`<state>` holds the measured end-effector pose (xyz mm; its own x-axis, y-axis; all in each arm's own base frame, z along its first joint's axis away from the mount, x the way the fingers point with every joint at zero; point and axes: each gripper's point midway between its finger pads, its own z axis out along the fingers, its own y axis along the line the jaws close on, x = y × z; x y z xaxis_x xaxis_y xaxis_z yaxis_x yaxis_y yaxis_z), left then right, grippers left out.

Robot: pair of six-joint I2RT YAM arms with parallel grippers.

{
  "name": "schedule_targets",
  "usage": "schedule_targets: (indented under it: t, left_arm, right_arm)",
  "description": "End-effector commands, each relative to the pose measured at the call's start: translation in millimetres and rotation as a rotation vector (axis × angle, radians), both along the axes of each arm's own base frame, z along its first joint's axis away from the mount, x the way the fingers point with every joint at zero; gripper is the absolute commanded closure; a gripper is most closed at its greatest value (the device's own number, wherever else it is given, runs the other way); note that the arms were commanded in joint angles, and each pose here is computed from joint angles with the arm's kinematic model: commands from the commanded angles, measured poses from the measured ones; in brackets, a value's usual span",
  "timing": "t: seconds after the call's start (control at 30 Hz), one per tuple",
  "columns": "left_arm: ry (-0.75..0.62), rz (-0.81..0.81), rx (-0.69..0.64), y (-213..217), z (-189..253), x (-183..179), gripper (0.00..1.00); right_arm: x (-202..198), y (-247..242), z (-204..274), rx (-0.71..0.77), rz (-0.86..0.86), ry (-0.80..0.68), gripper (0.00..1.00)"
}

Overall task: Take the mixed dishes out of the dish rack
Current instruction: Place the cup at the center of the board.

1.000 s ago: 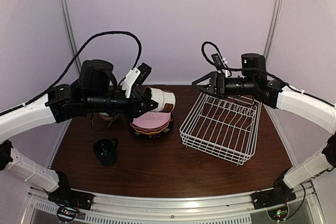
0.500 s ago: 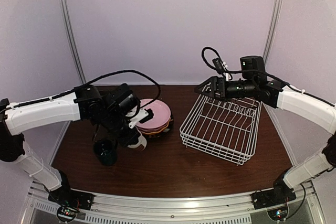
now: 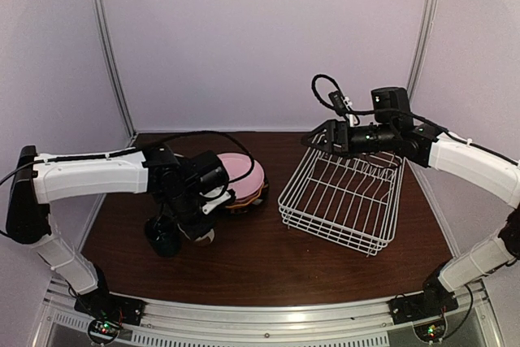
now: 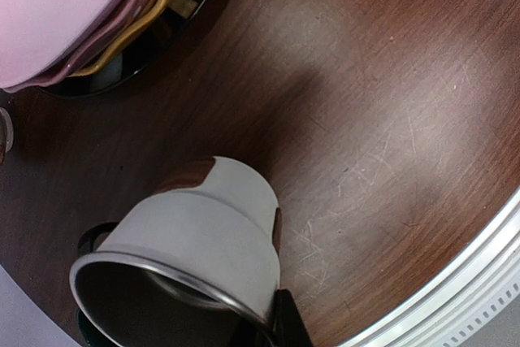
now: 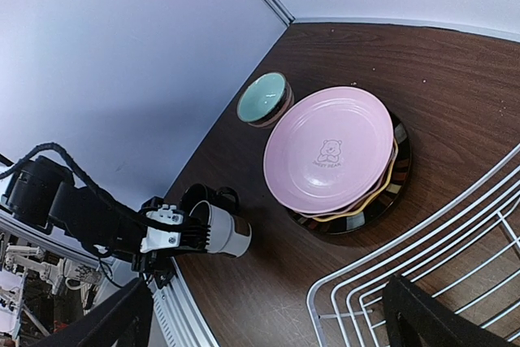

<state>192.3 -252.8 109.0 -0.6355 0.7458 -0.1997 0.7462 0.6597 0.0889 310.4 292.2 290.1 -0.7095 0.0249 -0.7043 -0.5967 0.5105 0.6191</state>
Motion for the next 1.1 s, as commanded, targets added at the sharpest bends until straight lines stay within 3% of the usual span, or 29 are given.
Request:
schedule_targets:
  t: [0.0, 0.57, 0.77, 1.07]
  left_arm:
    - [0.011, -0.022, 0.03, 2, -9, 0, 1.0]
    - [0.076, -0.058, 0.089, 1, -36, -11, 0.98]
    - [0.09, -0.064, 0.095, 1, -38, -14, 0.76]
    - [0.009, -0.056, 0.031, -11, -2, -1, 0.24]
  right_arm:
    - [2, -5, 10, 0.003, -0.018, -0.027, 0.0]
    - [4, -6, 11, 0.006, -0.022, -0.027, 0.0]
    - [4, -6, 12, 0.009, -0.021, -0.025, 0.0]
    - [2, -6, 18, 0.022, -0.019, -0.033, 0.0]
